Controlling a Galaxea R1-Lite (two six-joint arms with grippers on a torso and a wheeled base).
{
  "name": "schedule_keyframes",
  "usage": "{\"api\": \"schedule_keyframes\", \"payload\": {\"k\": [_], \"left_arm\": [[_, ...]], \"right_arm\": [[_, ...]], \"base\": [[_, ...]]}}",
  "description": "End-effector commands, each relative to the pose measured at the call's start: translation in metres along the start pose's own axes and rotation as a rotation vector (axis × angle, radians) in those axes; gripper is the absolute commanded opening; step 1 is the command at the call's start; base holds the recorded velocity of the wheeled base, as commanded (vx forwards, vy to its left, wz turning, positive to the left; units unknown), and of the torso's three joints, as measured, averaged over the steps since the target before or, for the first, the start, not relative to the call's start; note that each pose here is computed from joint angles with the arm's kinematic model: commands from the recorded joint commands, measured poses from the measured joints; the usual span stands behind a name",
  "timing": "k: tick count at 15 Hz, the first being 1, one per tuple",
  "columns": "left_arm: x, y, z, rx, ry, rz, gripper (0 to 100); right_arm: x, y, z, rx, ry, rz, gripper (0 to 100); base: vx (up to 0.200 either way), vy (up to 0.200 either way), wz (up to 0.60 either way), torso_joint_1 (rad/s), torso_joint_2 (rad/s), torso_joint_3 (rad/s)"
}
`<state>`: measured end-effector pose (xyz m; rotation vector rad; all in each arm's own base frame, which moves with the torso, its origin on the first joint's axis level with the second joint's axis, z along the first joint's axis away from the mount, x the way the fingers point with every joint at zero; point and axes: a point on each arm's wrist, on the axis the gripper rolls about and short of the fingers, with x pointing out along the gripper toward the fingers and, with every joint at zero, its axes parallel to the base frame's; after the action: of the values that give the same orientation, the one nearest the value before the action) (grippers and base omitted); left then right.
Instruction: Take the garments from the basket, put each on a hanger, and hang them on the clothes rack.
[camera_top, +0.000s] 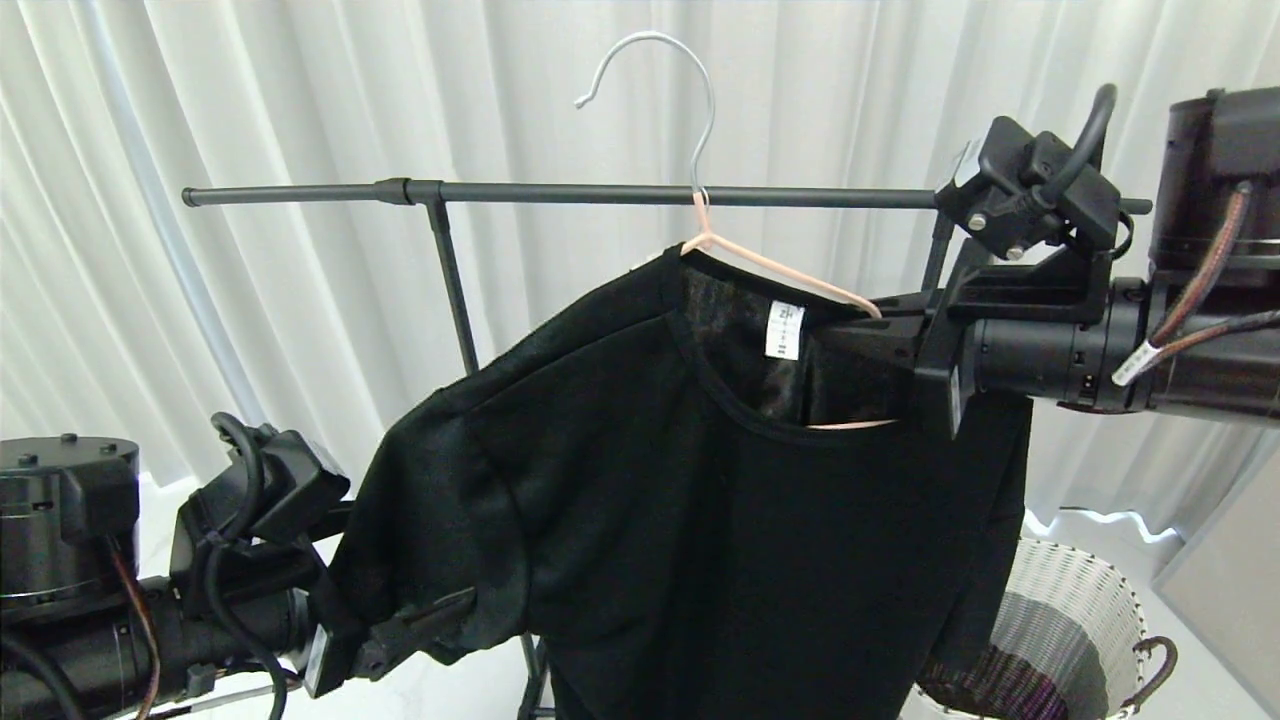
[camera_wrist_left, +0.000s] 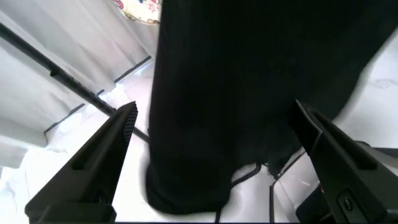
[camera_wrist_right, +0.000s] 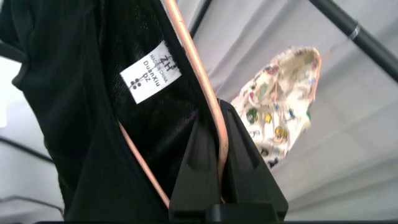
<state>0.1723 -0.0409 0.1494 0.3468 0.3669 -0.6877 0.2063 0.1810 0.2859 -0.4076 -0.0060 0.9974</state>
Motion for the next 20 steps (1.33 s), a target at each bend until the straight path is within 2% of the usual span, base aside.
{"api": "schedule_keyframes", "payload": {"k": [1, 8, 9, 14, 17, 20], "left_arm": [[0.001, 0.002, 0.0, -0.003, 0.002, 0.004, 100], [0.004, 0.011, 0.002, -0.014, 0.003, 0.03, 100], [0.006, 0.013, 0.002, -0.011, -0.005, 0.038, 0], [0.012, 0.027, 0.002, -0.023, -0.012, 0.087, 0], [0.003, 0.053, -0.007, -0.071, 0.0, 0.213, 0], [-0.009, 0.063, -0.018, -0.114, 0.028, 0.292, 0]], "right_arm": [[-0.007, 0.006, -0.006, 0.016, 0.002, -0.008, 0], [-0.012, 0.007, -0.003, 0.011, -0.011, -0.016, 0], [-0.013, 0.007, -0.002, 0.01, -0.014, -0.018, 0], [-0.016, 0.007, -0.004, 0.011, -0.003, -0.036, 0], [-0.022, 0.011, -0.011, 0.018, 0.023, -0.052, 0], [-0.025, 0.004, -0.013, 0.023, 0.018, -0.095, 0]], "base": [[0.0, 0.0, 0.0, 0.0, 0.0, 0.0], [0.0, 0.0, 0.0, 0.0, 0.0, 0.0], [0.0, 0.0, 0.0, 0.0, 0.0, 0.0], [0.0, 0.0, 0.0, 0.0, 0.0, 0.0], [0.0, 0.0, 0.0, 0.0, 0.0, 0.0], [0.0, 0.0, 0.0, 0.0, 0.0, 0.0]]}}
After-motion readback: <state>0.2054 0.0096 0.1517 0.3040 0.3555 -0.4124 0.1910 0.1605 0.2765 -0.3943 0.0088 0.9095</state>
